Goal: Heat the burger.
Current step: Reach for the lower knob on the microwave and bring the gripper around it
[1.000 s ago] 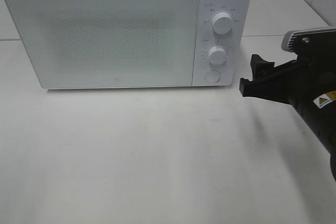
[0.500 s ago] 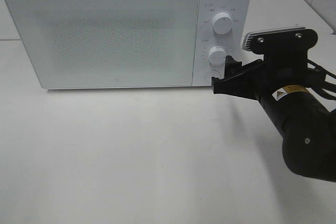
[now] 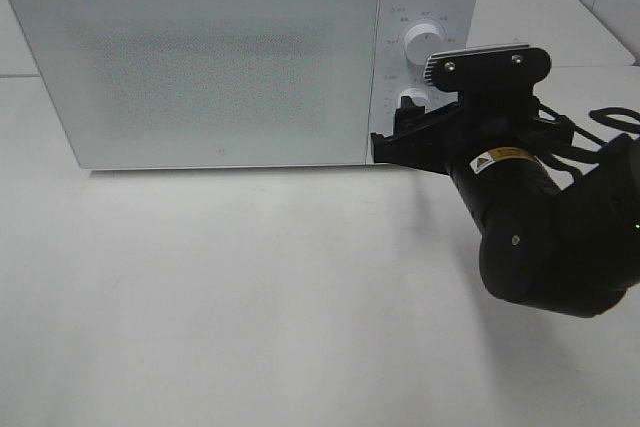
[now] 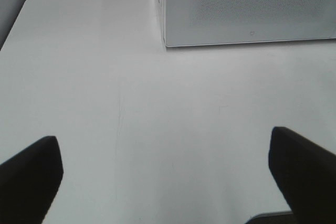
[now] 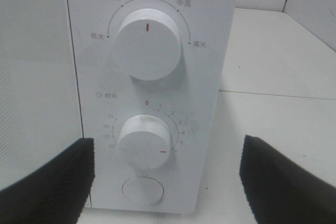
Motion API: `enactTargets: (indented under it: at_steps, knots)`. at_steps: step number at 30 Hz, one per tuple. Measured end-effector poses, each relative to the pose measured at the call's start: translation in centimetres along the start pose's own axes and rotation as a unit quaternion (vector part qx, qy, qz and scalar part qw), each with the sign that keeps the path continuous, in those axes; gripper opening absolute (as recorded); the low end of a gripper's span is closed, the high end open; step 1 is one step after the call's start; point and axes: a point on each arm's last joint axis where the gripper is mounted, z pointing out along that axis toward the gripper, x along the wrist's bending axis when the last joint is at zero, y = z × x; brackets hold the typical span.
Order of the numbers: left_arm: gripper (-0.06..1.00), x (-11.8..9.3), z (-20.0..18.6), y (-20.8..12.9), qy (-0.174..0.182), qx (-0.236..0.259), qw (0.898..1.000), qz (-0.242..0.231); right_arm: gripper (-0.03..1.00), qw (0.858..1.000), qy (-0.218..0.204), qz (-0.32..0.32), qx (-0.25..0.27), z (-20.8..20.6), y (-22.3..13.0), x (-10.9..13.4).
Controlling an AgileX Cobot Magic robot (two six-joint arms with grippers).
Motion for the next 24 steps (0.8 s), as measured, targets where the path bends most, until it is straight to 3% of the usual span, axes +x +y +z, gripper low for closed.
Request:
enactTargets:
  at_steps: [24]
  knots:
    - [0.99, 0.0, 0.0, 0.0, 0.0, 0.0, 1.0, 0.0, 0.75, 1.0, -0.012, 0.025, -0.006, 3.8, -0.9, 2.7]
